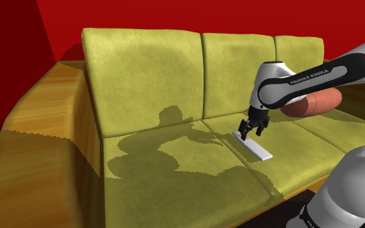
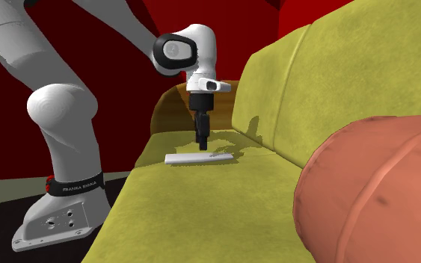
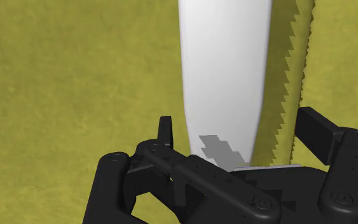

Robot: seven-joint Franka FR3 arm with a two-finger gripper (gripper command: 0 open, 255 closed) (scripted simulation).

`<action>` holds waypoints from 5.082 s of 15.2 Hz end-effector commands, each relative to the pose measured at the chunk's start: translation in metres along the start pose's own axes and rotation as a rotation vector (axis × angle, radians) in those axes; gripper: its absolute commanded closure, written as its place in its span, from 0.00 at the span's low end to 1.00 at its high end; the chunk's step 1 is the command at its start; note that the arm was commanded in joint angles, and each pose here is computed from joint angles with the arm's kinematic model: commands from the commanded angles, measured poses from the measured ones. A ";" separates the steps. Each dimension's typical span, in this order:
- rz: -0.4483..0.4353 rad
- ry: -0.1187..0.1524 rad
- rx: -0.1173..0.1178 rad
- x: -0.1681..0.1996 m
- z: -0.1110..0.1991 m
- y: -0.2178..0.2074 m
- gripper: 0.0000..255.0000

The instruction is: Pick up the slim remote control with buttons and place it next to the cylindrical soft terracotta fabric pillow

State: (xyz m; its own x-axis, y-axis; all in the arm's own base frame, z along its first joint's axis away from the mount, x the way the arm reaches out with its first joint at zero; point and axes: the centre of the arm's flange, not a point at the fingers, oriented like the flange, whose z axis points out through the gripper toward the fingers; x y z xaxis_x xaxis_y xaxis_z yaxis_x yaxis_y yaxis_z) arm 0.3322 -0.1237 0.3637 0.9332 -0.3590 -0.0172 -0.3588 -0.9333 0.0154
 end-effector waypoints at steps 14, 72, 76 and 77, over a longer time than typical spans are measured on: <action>0.002 0.000 0.000 0.000 0.036 0.001 1.00; 0.002 0.000 0.000 -0.005 -0.222 0.005 1.00; 0.002 0.000 0.000 -0.006 -0.230 0.031 1.00; 0.002 0.000 0.000 -0.007 -0.230 0.044 1.00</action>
State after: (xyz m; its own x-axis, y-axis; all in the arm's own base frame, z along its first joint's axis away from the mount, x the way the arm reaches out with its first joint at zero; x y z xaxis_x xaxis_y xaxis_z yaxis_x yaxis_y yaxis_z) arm 0.3202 -0.1517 0.5940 0.9320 -0.3619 -0.0169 -0.3617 -0.9322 0.0156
